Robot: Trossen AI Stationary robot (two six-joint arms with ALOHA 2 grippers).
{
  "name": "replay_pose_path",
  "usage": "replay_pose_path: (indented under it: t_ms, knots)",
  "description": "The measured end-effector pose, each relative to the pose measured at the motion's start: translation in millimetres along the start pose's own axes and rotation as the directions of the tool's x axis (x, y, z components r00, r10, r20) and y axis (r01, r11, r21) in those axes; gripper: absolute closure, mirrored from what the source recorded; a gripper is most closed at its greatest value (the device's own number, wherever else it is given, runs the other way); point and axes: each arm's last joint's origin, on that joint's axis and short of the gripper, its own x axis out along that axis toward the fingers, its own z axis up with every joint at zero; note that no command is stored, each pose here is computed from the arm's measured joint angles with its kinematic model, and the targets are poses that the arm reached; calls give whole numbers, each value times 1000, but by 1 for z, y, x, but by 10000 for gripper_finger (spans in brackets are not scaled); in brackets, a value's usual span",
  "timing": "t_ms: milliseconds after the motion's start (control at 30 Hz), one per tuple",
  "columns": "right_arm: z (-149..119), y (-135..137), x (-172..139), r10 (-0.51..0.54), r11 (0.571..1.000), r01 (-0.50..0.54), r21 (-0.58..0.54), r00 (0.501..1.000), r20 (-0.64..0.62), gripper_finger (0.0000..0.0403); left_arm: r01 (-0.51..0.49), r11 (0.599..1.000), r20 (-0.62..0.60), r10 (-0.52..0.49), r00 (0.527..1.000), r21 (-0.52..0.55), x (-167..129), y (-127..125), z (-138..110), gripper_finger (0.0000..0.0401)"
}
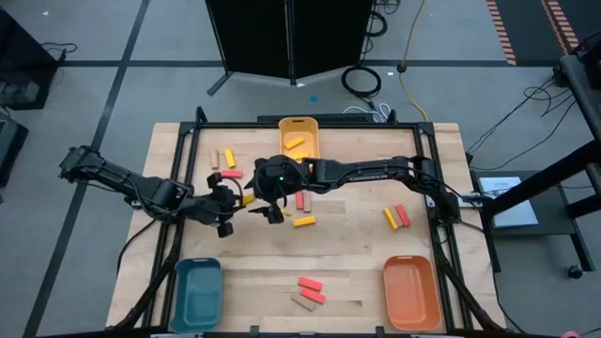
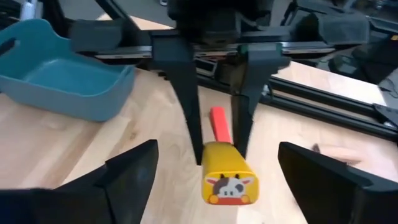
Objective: Sort blocks
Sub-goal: Put the yellow block into the yellow bin
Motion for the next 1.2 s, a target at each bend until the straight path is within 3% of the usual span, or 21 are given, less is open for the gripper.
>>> replay_pose_path:
  t_ms: [267,667,1000,1200]
  knots:
    - [0,-3,0,-9,1000,9,6,1000,3,147,-16,1000,10,15,1000,7,0,0,1,317]
    - [0,-3,-1,-6,1000,6,-16,1000,5,330,-28,999,52,27,998,25,0,0,5,304]
    - [-1,-16,-16,-7,999,9,33,998,-56,331,-44,998,-6,44,999,-41,-1,2,-2,235]
    - [-13,-60,-45,-68,991,85,107,985,-159,331,-63,994,-72,57,996,-89,-21,14,-2,221]
